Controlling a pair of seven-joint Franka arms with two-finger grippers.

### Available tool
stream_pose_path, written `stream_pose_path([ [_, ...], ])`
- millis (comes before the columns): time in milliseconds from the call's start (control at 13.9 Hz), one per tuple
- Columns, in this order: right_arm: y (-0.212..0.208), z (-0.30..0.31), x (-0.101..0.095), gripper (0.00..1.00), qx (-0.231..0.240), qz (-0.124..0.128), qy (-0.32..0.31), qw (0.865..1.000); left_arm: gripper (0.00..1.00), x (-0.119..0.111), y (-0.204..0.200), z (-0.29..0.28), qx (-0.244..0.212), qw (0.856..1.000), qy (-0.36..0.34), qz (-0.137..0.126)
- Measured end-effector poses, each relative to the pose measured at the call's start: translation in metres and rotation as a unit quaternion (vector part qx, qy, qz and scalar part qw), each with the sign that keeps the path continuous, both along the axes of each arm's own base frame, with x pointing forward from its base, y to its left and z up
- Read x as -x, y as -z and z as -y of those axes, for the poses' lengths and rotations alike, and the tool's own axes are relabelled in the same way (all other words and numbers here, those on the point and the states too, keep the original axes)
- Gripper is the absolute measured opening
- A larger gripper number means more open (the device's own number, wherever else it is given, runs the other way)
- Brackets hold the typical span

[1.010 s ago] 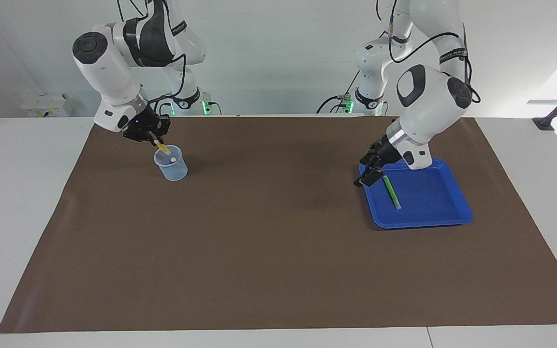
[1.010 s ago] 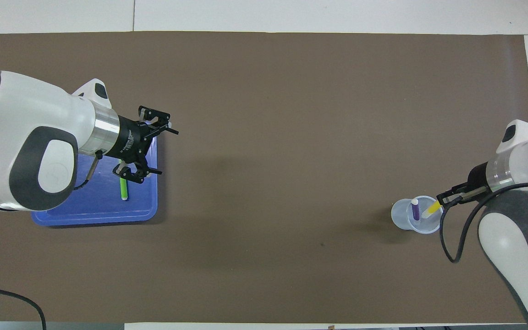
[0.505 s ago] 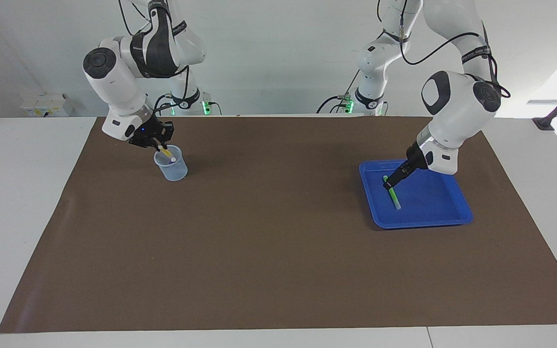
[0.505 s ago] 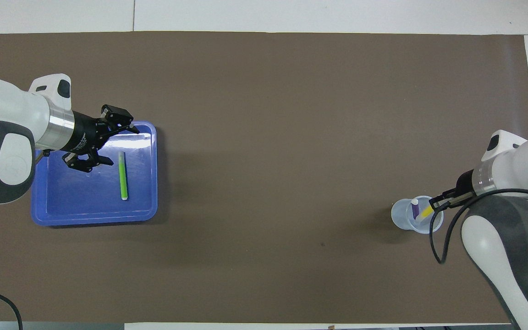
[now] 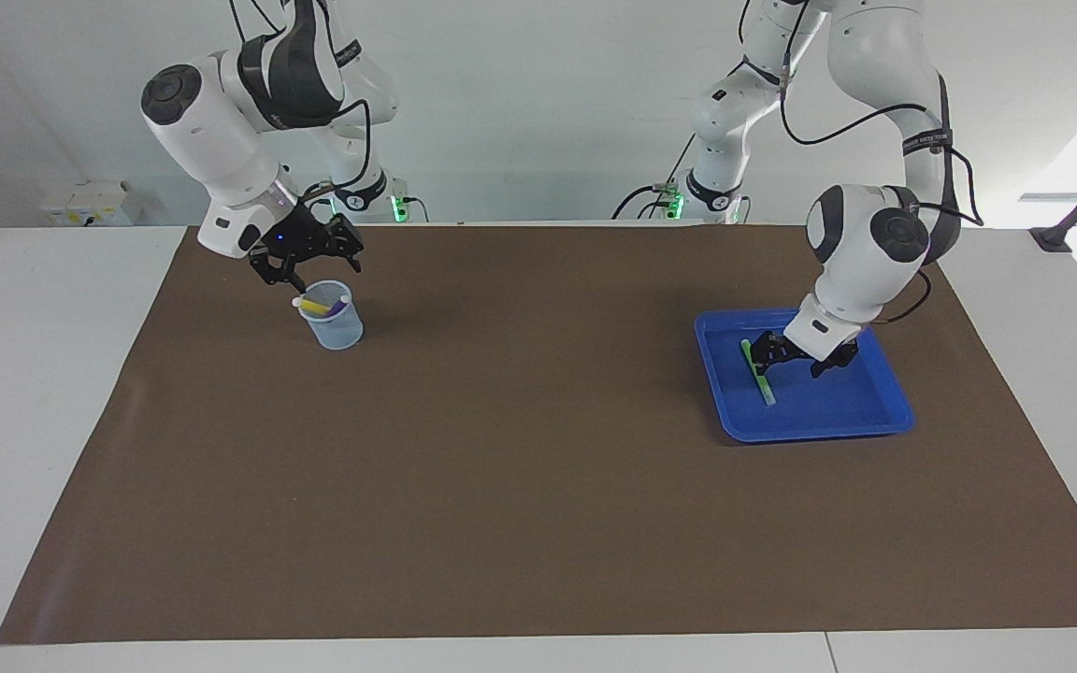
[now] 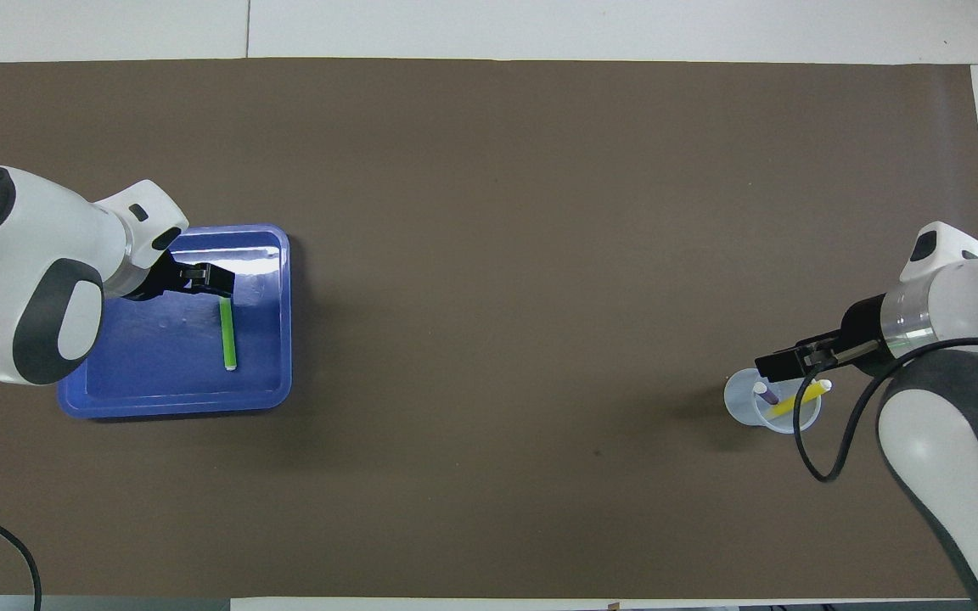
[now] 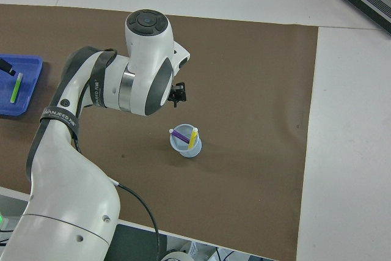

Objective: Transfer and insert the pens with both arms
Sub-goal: 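Grasp the green pen with the left gripper while the right gripper withdraws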

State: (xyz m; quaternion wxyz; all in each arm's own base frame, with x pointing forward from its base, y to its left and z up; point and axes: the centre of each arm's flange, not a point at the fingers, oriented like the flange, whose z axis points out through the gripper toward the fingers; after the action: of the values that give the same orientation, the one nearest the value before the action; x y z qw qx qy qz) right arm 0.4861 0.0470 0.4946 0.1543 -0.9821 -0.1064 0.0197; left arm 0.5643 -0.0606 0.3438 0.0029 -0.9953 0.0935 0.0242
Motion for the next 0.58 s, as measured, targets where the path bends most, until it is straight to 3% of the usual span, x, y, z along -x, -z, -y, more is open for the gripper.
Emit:
stream_pose_path([
  [144,-0.011,-0.016,-0.004,1.00,-0.075,-0.012,0.064,0.995,1.00,0.000,0.016,0.001,0.000,1.000,0.016,-0.010],
  [289,-0.021,-0.046,-0.005,1.00,-0.153,-0.047,0.127,0.979,0.99,0.002,0.028,0.004,0.005,1.000,0.023,-0.015],
  [433,-0.028,-0.080,-0.003,1.00,-0.189,-0.081,0.180,0.962,0.97,0.006,0.033,0.005,0.005,0.999,0.026,-0.019],
  [577,-0.035,-0.120,-0.002,1.00,-0.203,-0.094,0.232,0.947,0.95,0.009,0.037,0.006,0.006,0.999,0.028,-0.022],
])
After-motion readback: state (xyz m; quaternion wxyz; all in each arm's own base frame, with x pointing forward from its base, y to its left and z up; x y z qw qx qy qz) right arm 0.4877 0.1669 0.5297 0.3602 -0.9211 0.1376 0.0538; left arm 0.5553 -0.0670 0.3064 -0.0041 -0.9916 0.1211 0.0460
